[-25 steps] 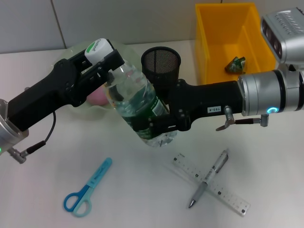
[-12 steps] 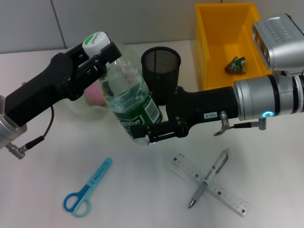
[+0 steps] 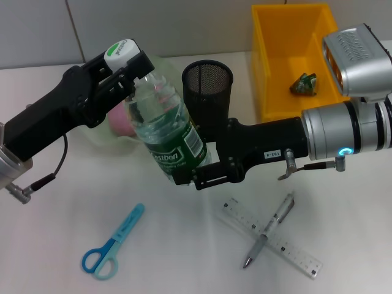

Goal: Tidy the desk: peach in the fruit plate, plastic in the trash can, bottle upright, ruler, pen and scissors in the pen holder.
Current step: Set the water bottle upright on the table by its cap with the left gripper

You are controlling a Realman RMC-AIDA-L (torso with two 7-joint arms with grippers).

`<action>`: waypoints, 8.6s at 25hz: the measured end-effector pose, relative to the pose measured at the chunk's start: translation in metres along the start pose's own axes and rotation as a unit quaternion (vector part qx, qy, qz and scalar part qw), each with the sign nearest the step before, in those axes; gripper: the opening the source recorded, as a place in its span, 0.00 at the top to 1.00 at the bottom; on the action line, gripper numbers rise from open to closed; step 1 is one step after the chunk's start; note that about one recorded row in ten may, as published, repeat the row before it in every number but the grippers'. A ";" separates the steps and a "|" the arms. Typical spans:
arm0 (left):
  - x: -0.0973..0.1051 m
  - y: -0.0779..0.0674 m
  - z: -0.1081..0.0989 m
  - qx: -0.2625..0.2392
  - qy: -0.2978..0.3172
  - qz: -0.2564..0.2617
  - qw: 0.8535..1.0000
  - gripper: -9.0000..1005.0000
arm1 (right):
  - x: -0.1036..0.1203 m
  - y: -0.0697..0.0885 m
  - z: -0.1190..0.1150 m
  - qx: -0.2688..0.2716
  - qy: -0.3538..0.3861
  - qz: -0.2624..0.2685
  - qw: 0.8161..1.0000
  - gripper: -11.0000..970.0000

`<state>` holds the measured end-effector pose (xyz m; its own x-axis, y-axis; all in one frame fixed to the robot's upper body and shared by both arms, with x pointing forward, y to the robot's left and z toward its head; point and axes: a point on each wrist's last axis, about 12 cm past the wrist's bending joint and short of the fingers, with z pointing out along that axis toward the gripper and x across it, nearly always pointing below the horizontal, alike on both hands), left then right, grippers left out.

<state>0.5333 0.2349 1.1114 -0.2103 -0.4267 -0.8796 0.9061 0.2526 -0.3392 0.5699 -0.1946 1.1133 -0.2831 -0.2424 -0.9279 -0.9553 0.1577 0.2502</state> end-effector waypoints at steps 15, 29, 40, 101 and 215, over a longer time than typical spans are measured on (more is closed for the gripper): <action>-0.003 0.000 -0.002 0.002 -0.009 -0.003 1.000 0.55 | 0.011 0.001 -0.003 0.009 0.015 0.008 1.000 0.21; -0.004 0.000 -0.001 0.003 -0.009 -0.003 1.000 0.55 | 0.023 0.000 -0.005 0.026 0.034 0.016 0.999 0.20; -0.008 0.001 -0.006 -0.004 -0.013 0.006 1.000 0.55 | 0.035 0.002 -0.012 0.041 0.041 0.028 0.998 0.20; 0.016 0.019 -0.080 -0.256 0.023 0.167 0.952 0.55 | 0.072 0.021 -0.039 0.091 0.001 -0.035 0.995 0.20; 0.036 0.026 -0.073 -0.279 0.065 0.167 0.943 0.55 | 0.072 0.022 -0.034 0.083 -0.013 -0.037 0.996 0.20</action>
<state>0.5226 0.2896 1.0468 -0.0242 -0.1413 -0.9897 0.6032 0.7874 -0.1272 0.5251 -0.2413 1.0615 -0.2082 -0.2345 -0.9495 -0.9452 0.2978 0.1337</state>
